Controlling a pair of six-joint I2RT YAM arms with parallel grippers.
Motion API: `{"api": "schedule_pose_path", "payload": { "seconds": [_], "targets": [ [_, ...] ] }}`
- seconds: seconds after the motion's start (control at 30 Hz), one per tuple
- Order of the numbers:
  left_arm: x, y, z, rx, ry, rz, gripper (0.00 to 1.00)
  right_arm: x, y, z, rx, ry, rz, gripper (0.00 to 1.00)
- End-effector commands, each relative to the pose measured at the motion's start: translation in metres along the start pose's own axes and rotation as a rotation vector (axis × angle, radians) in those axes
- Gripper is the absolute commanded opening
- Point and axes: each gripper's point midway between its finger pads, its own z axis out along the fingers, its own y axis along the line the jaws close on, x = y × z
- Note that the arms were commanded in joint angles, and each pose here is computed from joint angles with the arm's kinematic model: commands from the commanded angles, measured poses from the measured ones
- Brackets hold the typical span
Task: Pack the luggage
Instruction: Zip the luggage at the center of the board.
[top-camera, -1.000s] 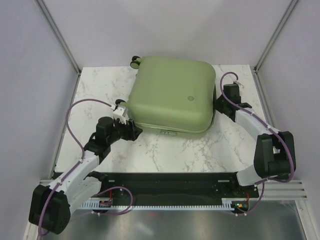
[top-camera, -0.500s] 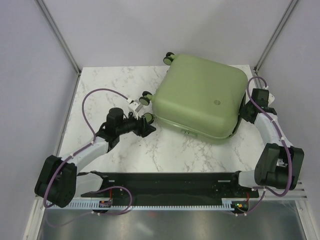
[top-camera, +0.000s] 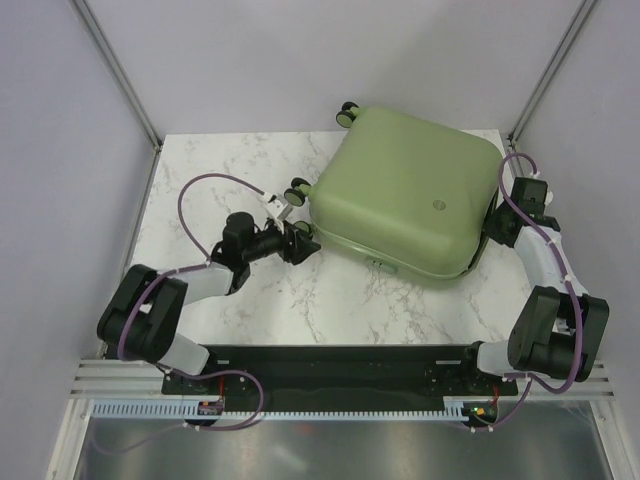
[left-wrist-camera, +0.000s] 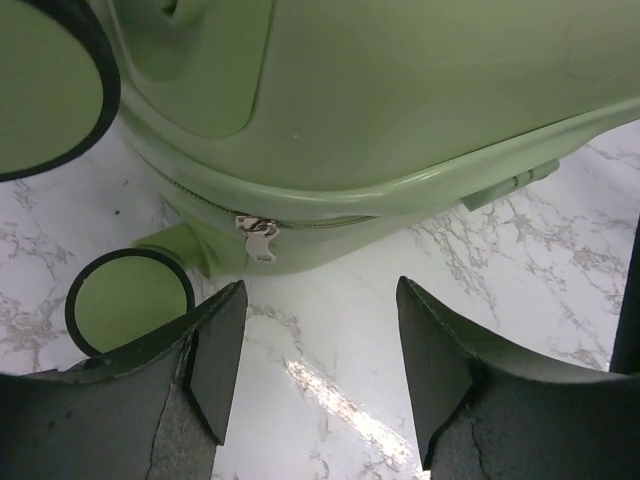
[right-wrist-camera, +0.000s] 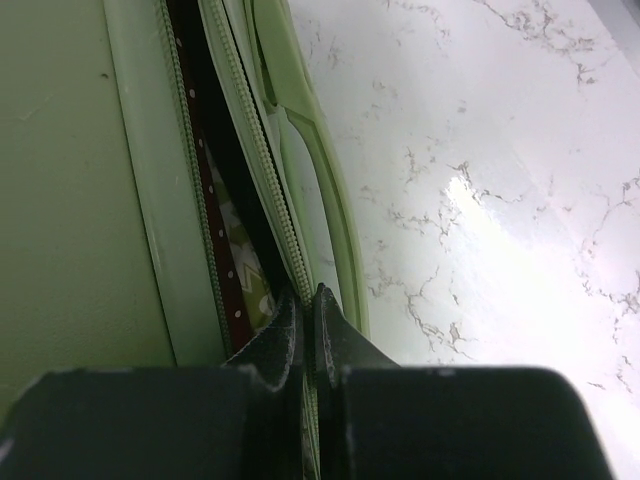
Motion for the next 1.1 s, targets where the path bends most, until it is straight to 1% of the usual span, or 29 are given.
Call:
{"api": "schedule_pose_path", "payload": {
  "seconds": [0.0, 0.1, 0.27, 0.4, 0.5, 0.53, 0.67, 0.73, 0.8, 0.9, 0.93, 1.0, 1.03, 1.07],
  "targets": [
    [-0.024, 0.003, 0.014, 0.075, -0.12, 0.077, 0.67, 0.018, -0.071, 0.005, 0.287, 0.041, -0.025, 0.0],
    [-0.023, 0.008, 0.021, 0.082, -0.121, 0.073, 0.66, 0.015, -0.064, 0.006, 0.255, 0.038, -0.019, 0.0],
    [-0.037, 0.012, 0.026, 0.077, -0.171, 0.108, 0.63, 0.015, -0.063, 0.007, 0.247, 0.038, -0.035, 0.0],
    [-0.037, 0.015, 0.031, 0.076, -0.178, 0.109, 0.61, 0.016, -0.061, 0.007, 0.23, 0.037, -0.031, 0.0],
    [-0.032, 0.019, 0.035, 0.072, -0.16, 0.095, 0.58, 0.016, -0.06, 0.007, 0.225, 0.036, -0.03, 0.0],
    [-0.03, 0.02, 0.035, 0.072, -0.154, 0.091, 0.55, 0.016, -0.058, 0.007, 0.218, 0.036, -0.03, 0.0],
    [-0.026, 0.016, 0.035, 0.085, -0.141, 0.083, 0.52, 0.015, -0.057, 0.007, 0.212, 0.032, -0.029, 0.0],
    [-0.026, 0.013, 0.038, 0.098, -0.141, 0.084, 0.47, 0.015, -0.057, 0.006, 0.208, 0.032, -0.028, 0.0],
    [-0.025, 0.009, 0.041, 0.111, -0.136, 0.083, 0.44, 0.014, -0.056, 0.005, 0.203, 0.028, -0.027, 0.0],
    [-0.026, 0.006, 0.044, 0.122, -0.138, 0.086, 0.32, 0.015, -0.056, 0.005, 0.201, 0.029, -0.026, 0.0],
    [-0.027, 0.005, 0.045, 0.124, -0.14, 0.086, 0.26, 0.016, -0.056, 0.004, 0.199, 0.028, -0.024, 0.0],
    [-0.027, 0.004, 0.046, 0.125, -0.138, 0.084, 0.2, 0.016, -0.056, 0.004, 0.2, 0.026, -0.025, 0.0],
    [-0.026, 0.003, 0.046, 0.127, -0.136, 0.083, 0.14, 0.017, -0.057, 0.004, 0.2, 0.029, -0.023, 0.0],
    [-0.027, 0.003, 0.045, 0.126, -0.139, 0.085, 0.11, 0.018, -0.057, 0.004, 0.199, 0.027, -0.021, 0.0]
  ]
}}
